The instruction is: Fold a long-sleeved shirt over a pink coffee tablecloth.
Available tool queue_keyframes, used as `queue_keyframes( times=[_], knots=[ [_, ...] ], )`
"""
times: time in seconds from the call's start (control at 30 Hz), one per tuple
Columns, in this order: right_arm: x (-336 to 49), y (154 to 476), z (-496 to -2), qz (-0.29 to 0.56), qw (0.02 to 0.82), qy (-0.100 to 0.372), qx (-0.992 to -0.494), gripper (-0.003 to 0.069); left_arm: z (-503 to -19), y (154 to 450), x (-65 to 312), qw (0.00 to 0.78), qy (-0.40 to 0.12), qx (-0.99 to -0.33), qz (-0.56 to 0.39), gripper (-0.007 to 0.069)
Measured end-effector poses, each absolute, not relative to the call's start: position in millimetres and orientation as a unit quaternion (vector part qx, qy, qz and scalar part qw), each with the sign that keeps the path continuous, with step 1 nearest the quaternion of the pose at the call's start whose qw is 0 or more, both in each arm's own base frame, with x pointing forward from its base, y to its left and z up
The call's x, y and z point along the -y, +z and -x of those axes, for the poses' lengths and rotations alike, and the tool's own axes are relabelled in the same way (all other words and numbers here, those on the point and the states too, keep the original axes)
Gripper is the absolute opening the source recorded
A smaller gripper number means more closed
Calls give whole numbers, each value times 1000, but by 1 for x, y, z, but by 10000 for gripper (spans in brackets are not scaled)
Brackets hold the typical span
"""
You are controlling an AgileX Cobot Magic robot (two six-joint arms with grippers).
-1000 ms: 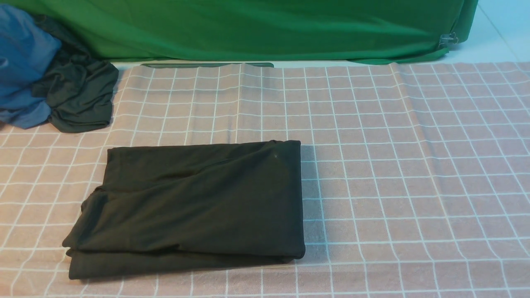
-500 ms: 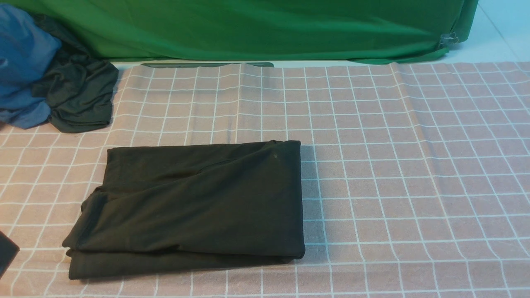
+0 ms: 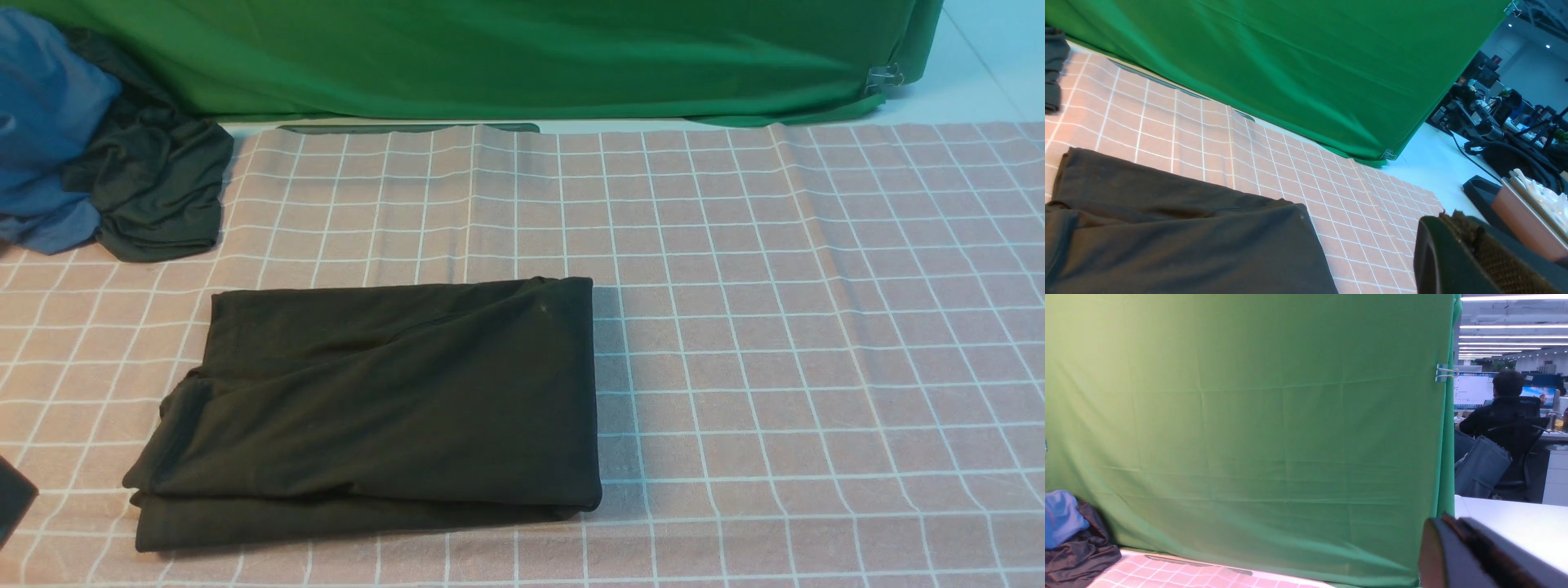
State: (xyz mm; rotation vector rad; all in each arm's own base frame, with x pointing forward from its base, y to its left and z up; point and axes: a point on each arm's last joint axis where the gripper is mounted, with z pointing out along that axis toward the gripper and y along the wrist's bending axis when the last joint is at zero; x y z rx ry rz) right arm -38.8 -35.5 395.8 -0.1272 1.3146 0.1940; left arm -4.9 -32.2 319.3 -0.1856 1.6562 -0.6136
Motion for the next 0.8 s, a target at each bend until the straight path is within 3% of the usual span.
queue_keyframes(
  times=[0.13,0.33,0.5,0.67,0.8],
  knots=[
    [35,396,39,59,785,90,-610,68,4,319,31,636,-255,-725,76,14],
    [35,396,39,59,785,90,-610,84,-14,309,13,702,-158,-687,102,14],
    [35,396,39,59,785,90,-610,90,-38,262,1,694,-92,-700,143,14],
    [35,396,39,59,785,90,-610,91,-50,210,-3,639,-67,-750,155,14],
    [35,396,39,59,785,90,-610,91,-54,187,-1,620,-69,-771,128,14]
  ],
)
